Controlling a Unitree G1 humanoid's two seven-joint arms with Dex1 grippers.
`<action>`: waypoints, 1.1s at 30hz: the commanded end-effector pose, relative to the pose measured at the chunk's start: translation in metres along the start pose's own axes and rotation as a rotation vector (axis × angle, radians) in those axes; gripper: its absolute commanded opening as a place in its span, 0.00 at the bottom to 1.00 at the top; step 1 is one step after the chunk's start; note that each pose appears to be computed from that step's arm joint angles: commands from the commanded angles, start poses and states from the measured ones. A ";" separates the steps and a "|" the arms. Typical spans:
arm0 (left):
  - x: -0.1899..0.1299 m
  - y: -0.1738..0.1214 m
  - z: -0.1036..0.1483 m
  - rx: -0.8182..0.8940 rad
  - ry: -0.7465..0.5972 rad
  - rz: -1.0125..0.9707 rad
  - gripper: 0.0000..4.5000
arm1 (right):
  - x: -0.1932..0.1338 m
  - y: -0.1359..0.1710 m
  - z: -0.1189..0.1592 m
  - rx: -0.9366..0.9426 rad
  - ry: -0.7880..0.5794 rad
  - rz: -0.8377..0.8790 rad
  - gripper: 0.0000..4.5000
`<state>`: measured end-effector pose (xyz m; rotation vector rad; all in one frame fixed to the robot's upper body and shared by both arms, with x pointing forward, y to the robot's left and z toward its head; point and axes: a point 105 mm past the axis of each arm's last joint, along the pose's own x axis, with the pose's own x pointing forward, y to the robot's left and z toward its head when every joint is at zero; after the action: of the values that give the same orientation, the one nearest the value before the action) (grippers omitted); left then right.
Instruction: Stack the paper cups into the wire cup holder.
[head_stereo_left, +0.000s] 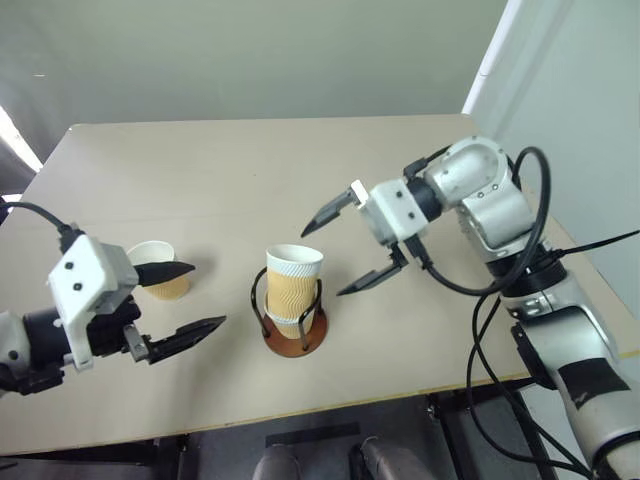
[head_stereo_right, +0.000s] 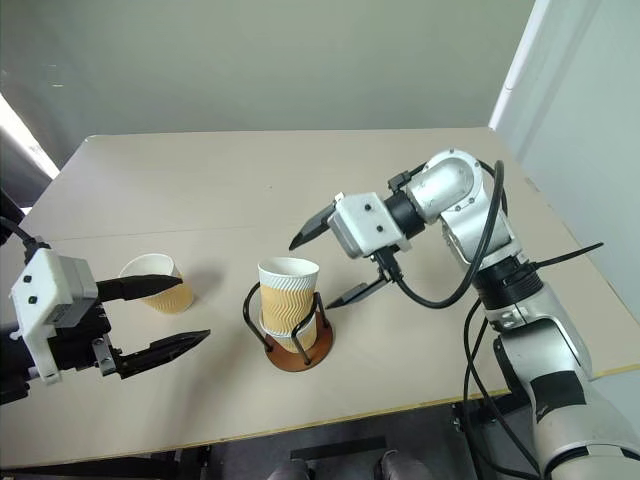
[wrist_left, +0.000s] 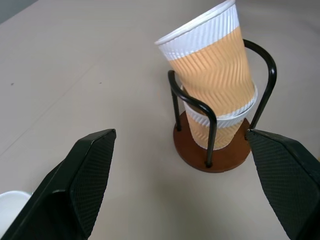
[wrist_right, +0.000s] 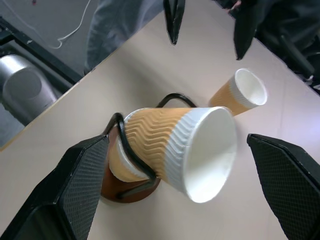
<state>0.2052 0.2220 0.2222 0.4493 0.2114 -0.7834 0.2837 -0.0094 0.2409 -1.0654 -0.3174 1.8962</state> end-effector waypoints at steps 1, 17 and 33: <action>0.000 0.000 0.004 0.031 -0.014 0.005 1.00 | 0.013 0.006 0.003 -0.065 0.027 0.039 1.00; 0.001 -0.002 0.003 0.026 -0.020 0.008 1.00 | 0.004 0.015 0.025 -0.117 -0.057 0.081 1.00; -0.014 0.045 0.017 0.136 0.053 0.146 1.00 | -0.066 -0.037 0.014 0.007 -0.007 -0.247 1.00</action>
<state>0.2279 0.2459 0.2455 0.5624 0.1899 -0.6666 0.3119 -0.0282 0.2979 -1.0342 -0.4053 1.6680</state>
